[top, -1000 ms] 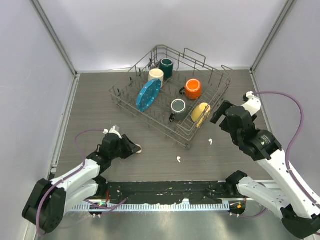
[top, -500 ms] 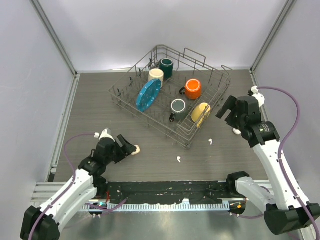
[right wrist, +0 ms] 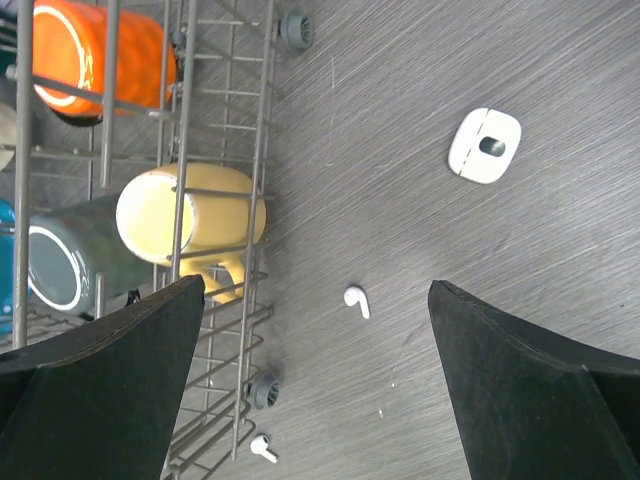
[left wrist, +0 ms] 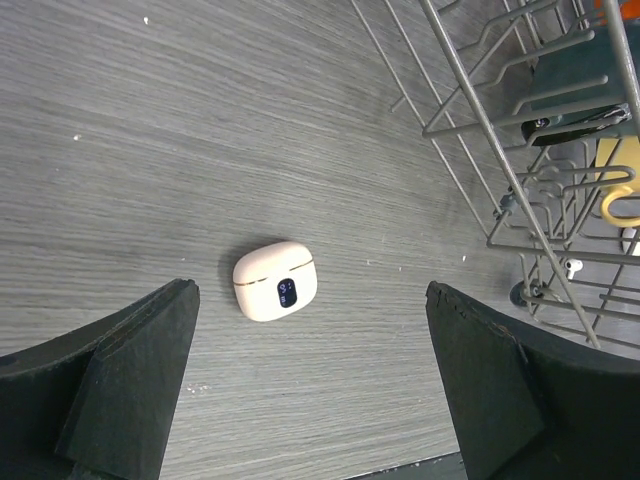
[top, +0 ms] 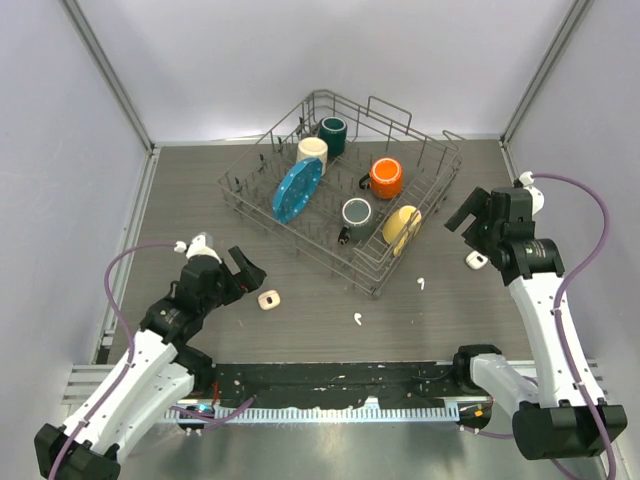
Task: Insert the wireless bluetooth earbuds into the charging case
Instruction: Place the charging case at the center of the board, then pick up the charging case at the center of the board.
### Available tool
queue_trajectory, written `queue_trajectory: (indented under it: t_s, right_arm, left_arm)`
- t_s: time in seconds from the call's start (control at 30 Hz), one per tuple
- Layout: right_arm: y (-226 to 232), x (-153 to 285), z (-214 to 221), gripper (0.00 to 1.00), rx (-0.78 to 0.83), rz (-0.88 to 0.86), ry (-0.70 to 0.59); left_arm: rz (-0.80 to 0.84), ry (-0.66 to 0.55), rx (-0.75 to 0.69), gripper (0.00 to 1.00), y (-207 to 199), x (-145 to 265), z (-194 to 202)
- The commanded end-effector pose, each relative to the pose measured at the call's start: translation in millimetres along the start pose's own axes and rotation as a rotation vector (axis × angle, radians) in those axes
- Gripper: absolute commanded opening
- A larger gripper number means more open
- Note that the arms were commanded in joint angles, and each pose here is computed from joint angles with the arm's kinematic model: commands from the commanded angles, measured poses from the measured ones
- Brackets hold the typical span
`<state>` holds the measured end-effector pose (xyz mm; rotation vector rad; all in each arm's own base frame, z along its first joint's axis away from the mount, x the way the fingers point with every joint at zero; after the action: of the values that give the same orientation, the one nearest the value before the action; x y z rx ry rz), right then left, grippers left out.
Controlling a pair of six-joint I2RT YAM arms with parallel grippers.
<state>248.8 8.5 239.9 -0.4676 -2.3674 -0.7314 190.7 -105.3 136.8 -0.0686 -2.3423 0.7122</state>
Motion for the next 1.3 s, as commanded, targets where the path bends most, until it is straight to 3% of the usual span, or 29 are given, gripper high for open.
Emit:
queue_trajectory:
  t_s: [0.0,0.2,0.37,0.6,0.77,0.97,1.27]
  right_arm:
    - [-2,-4,-19,1.00,-0.055,0.000,-0.040]
    - [-32,-34,-16,1.00,-0.178,0.055,0.092]
    - [-62,-57,-14,0.99,-0.248,0.182,0.084]
    - [-78,-94,1,1.00,-0.269,0.250,0.139]
    - [-89,-114,1,0.95,-0.308,0.303,0.147]
    - [-107,-141,-2,0.79,-0.284,0.433,0.163]
    - [-114,-168,-9,0.77,-0.241,0.474,0.194]
  left_arm:
    - [0.013,-0.037,-0.058,1.00,-7,8,-15]
    - [0.182,-0.210,-0.057,1.00,-24,28,-35]
    - [0.258,-0.295,-0.052,1.00,-21,43,-34]
    - [0.254,-0.237,-0.069,1.00,-17,48,-24]
    - [0.248,-0.160,-0.102,1.00,-23,44,-19]
    - [0.198,-0.083,-0.138,1.00,-20,39,-13]
    - [0.238,-0.122,-0.142,1.00,-22,44,-15]
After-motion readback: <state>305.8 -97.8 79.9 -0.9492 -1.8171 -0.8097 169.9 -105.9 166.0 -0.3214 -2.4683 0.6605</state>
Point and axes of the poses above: each gripper's point midway between its finger pads, its own x axis back along the fingers, its own y axis along the line the jaws close on, z = x × y, the point moved 3 cm from there along x, back along the fingers, and after that the axes turned 3 degrees about -x, right-handed, at the moved point
